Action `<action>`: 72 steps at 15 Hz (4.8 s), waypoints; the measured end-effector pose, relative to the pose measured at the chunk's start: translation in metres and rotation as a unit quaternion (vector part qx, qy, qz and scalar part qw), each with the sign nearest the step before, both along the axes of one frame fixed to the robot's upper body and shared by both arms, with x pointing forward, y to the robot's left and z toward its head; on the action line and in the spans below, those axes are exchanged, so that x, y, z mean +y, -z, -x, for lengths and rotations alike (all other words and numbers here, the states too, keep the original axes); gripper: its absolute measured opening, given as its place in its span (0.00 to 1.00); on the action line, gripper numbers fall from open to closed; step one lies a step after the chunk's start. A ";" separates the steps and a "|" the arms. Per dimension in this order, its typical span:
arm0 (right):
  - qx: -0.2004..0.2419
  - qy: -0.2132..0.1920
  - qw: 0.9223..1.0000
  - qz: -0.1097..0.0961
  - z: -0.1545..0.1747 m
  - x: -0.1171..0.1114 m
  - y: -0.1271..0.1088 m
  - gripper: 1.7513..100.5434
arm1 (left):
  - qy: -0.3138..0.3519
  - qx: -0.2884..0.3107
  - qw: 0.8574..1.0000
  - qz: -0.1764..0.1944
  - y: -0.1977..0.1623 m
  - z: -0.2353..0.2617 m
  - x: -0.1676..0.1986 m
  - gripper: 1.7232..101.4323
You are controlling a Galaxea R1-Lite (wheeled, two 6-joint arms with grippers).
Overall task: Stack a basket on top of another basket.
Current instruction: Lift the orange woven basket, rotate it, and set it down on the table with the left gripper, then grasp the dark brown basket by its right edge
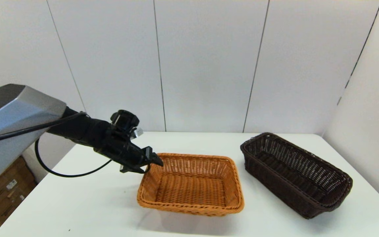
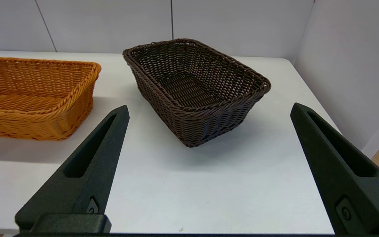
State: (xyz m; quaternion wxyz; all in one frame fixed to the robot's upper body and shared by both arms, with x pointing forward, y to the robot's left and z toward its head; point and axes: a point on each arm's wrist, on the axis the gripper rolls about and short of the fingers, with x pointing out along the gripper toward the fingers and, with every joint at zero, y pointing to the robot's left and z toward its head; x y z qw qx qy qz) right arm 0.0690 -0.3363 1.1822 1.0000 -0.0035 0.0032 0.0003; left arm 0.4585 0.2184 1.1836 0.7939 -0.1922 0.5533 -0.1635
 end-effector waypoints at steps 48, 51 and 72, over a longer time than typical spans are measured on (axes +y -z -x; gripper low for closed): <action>0.000 0.000 1.000 0.000 0.000 0.000 0.000 0.97 | -0.163 -0.579 0.737 -0.309 -0.022 0.380 0.117 0.96; 0.000 0.000 1.000 0.000 0.000 0.000 0.000 0.97 | -0.164 -0.595 0.726 -0.303 -0.017 0.387 0.117 0.96; 0.000 0.000 1.000 0.000 0.000 0.000 0.000 0.97 | -0.138 -0.558 0.791 -0.211 0.002 0.389 0.114 0.96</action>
